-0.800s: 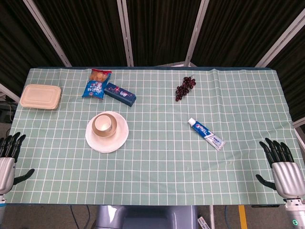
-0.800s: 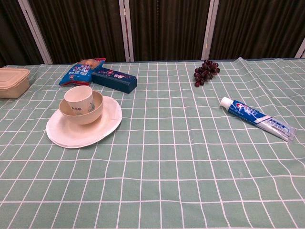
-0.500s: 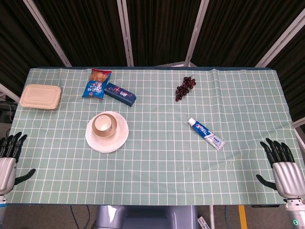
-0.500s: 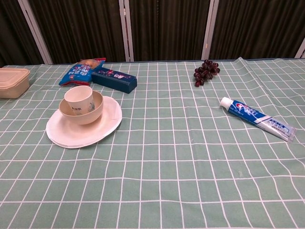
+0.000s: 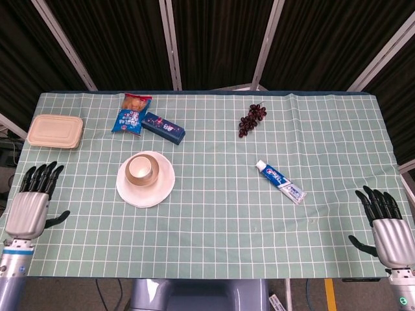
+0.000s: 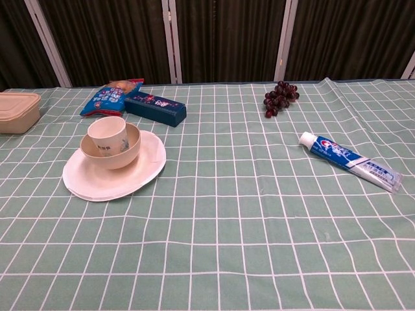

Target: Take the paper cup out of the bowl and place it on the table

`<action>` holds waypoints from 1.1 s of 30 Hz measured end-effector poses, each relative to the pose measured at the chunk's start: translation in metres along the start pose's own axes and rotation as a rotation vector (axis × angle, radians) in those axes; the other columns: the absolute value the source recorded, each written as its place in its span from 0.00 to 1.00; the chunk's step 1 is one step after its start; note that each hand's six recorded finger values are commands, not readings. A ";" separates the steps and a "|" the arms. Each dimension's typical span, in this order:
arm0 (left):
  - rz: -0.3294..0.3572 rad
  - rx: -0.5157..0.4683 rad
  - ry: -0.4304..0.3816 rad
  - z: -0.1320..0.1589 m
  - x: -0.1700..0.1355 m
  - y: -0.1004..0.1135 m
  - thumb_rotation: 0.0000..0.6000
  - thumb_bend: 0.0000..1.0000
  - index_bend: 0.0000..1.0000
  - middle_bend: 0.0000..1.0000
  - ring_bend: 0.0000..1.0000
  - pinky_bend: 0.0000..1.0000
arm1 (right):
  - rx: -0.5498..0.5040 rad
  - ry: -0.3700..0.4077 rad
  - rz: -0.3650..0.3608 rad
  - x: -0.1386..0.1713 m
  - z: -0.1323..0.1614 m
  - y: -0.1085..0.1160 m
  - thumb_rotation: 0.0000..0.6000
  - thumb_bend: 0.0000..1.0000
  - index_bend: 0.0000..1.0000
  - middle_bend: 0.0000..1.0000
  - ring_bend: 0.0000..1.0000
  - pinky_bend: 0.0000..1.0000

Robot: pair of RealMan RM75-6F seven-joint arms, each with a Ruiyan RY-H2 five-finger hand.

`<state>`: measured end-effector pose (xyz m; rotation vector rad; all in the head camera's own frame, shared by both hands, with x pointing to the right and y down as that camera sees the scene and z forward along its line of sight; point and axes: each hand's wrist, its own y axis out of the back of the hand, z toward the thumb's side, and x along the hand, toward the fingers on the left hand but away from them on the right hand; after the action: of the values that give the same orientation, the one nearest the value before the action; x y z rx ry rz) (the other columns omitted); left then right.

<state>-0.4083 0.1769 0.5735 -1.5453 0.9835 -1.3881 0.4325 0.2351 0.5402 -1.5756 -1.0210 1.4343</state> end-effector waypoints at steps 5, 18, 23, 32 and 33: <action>0.016 0.001 -0.048 0.028 0.042 -0.006 1.00 0.17 0.36 0.00 0.00 0.00 | -0.022 0.010 -0.012 0.000 0.001 0.003 1.00 0.06 0.05 0.00 0.00 0.00; -0.050 0.041 -0.111 0.084 0.092 -0.048 1.00 0.27 0.53 0.00 0.00 0.00 | -0.061 0.017 -0.047 -0.001 -0.003 0.009 1.00 0.06 0.05 0.00 0.00 0.00; -0.075 0.043 -0.110 0.093 0.102 -0.059 1.00 0.27 0.53 0.00 0.00 0.00 | -0.067 0.014 -0.049 -0.002 -0.004 0.010 1.00 0.06 0.05 0.00 0.00 0.00; -0.128 0.041 -0.114 0.108 0.118 -0.075 1.00 0.31 0.53 0.00 0.00 0.00 | -0.088 0.011 -0.054 -0.002 -0.006 0.012 1.00 0.06 0.05 0.00 0.00 0.00; -0.132 0.047 -0.116 0.110 0.119 -0.076 1.00 0.31 0.53 0.00 0.00 0.00 | -0.090 0.012 -0.055 -0.002 -0.006 0.013 1.00 0.06 0.05 0.00 0.00 0.00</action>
<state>-0.2866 0.1014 0.6803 -1.6603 0.7860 -1.3846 0.4397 0.2284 0.5300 -1.6053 -1.1272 1.3571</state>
